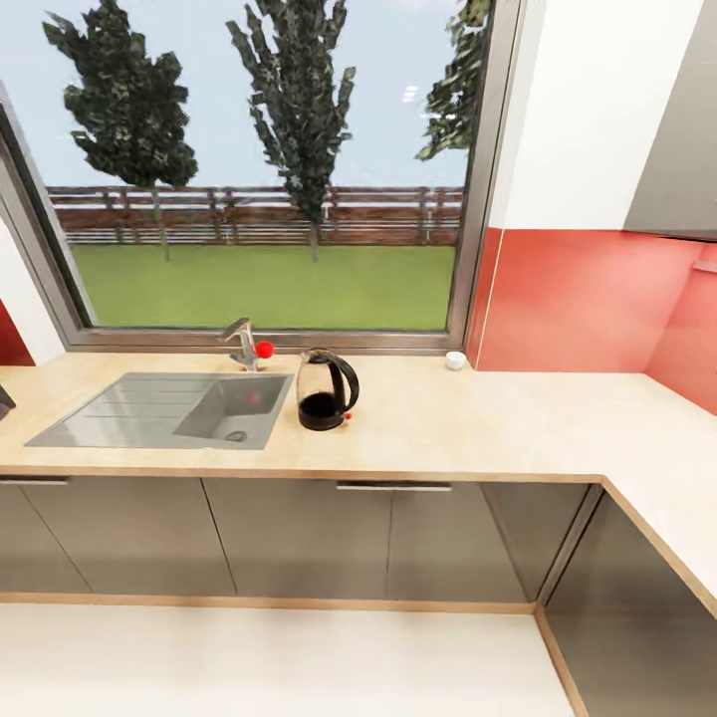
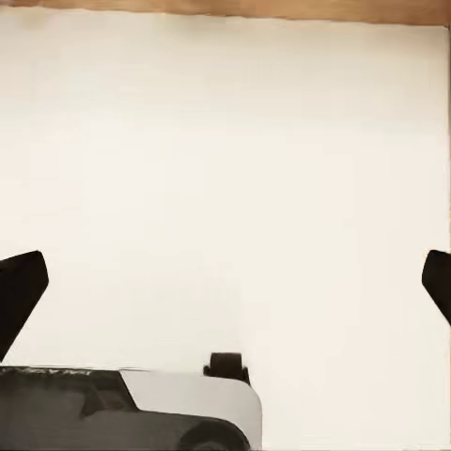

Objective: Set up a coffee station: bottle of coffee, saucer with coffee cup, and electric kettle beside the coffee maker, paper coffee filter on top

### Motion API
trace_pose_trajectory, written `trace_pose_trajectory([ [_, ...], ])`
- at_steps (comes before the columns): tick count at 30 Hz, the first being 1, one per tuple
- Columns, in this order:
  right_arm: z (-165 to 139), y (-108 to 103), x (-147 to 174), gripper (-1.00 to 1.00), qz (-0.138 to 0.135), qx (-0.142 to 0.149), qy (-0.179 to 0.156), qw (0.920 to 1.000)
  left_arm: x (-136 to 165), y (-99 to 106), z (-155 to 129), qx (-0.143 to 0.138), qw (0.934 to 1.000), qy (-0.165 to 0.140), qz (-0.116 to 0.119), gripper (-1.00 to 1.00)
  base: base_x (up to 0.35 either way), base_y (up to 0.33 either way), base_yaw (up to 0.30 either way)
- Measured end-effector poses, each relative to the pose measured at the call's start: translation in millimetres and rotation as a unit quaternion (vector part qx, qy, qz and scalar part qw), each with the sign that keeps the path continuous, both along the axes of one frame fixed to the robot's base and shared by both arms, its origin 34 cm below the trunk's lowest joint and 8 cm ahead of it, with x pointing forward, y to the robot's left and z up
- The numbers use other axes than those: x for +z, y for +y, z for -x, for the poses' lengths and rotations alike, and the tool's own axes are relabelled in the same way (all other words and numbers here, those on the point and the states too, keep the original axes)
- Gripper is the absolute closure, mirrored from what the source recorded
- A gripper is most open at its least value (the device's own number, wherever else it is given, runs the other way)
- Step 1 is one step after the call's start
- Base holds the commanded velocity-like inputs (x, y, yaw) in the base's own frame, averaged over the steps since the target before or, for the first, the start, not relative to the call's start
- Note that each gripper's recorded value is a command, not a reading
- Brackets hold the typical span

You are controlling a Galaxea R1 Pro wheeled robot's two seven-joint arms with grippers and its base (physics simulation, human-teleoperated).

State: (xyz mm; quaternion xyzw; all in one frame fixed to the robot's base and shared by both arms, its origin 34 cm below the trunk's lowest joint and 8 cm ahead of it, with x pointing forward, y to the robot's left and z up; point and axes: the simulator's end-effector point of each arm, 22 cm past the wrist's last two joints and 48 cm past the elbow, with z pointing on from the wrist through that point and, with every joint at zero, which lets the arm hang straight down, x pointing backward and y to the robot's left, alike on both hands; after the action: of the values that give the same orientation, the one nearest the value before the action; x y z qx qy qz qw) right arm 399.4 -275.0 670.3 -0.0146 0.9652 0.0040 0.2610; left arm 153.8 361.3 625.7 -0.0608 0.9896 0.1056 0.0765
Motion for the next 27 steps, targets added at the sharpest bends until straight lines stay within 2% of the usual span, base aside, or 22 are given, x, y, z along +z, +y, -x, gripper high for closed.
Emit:
trace_pose_trajectory([
  [1, -10.0, 4.7, 5.3, -1.00, -0.003, 0.001, -0.012, 0.9999, 0.1, 0.4, 0.1, 0.000, 1.0000, 0.000, 0.000, -1.00, 0.000, 0.000, 0.000],
  [3, -49.5, 22.4, 29.5, -1.00, -0.015, 0.005, -0.060, 0.9981, 0.2, 1.5, 0.3, 0.000, 1.0000, 0.000, -0.001, -1.00, 0.000, 0.000, 0.000],
  [5, -88.7, 37.9, 59.8, -1.00, -0.026, 0.008, -0.112, 0.9934, 0.3, 2.7, 1.1, 0.000, 1.0000, 0.001, -0.001, -1.00, 0.000, 0.000, 0.000],
  [6, -98.6, 41.6, 68.5, -1.00, -0.029, 0.009, -0.125, 0.9916, 0.4, 3.1, 1.5, 0.000, 1.0000, 0.002, -0.002, -1.00, 0.000, 0.000, 0.000],
  [8, -131.6, 56.8, 102.0, -1.00, -0.040, 0.011, -0.174, 0.9840, 0.5, 3.8, 2.2, 0.000, 1.0000, 0.002, -0.002, -1.00, 0.000, 0.000, 0.000],
  [12, -175.6, 80.3, 156.8, -1.00, -0.060, 0.010, -0.243, 0.9682, 0.5, 4.0, 5.7, 0.000, 1.0000, 0.005, -0.002, -1.00, 0.000, 0.000, 0.000],
  [14, -195.9, 84.5, 181.6, -1.00, -0.064, 0.010, -0.271, 0.9604, 0.5, 4.0, 6.5, -0.001, 1.0000, 0.005, -0.002, -1.00, 0.000, 0.000, 0.000],
  [17, -238.5, 88.9, 232.1, -1.00, -0.070, 0.013, -0.323, 0.9436, 0.6, 4.2, 10.0, -0.001, 1.0000, 0.007, -0.002, -1.00, 0.000, 0.000, 0.000],
  [18, -245.1, 89.5, 239.8, -1.00, -0.070, 0.014, -0.331, 0.9409, 0.6, 4.4, 10.6, -0.001, 1.0000, 0.008, -0.002, -1.00, 0.000, 0.000, 0.000],
  [23, -299.2, 106.9, 307.6, -1.00, -0.085, 0.018, -0.390, 0.9168, 1.0, 5.5, 20.4, -0.002, 0.9999, 0.013, -0.003, -1.00, 0.000, 0.000, 0.000],
  [27, -323.6, 119.9, 344.0, -1.00, -0.096, 0.020, -0.417, 0.9034, 1.3, 6.3, 22.9, -0.003, 0.9999, 0.015, -0.003, -1.00, 0.000, 0.000, 0.000],
])
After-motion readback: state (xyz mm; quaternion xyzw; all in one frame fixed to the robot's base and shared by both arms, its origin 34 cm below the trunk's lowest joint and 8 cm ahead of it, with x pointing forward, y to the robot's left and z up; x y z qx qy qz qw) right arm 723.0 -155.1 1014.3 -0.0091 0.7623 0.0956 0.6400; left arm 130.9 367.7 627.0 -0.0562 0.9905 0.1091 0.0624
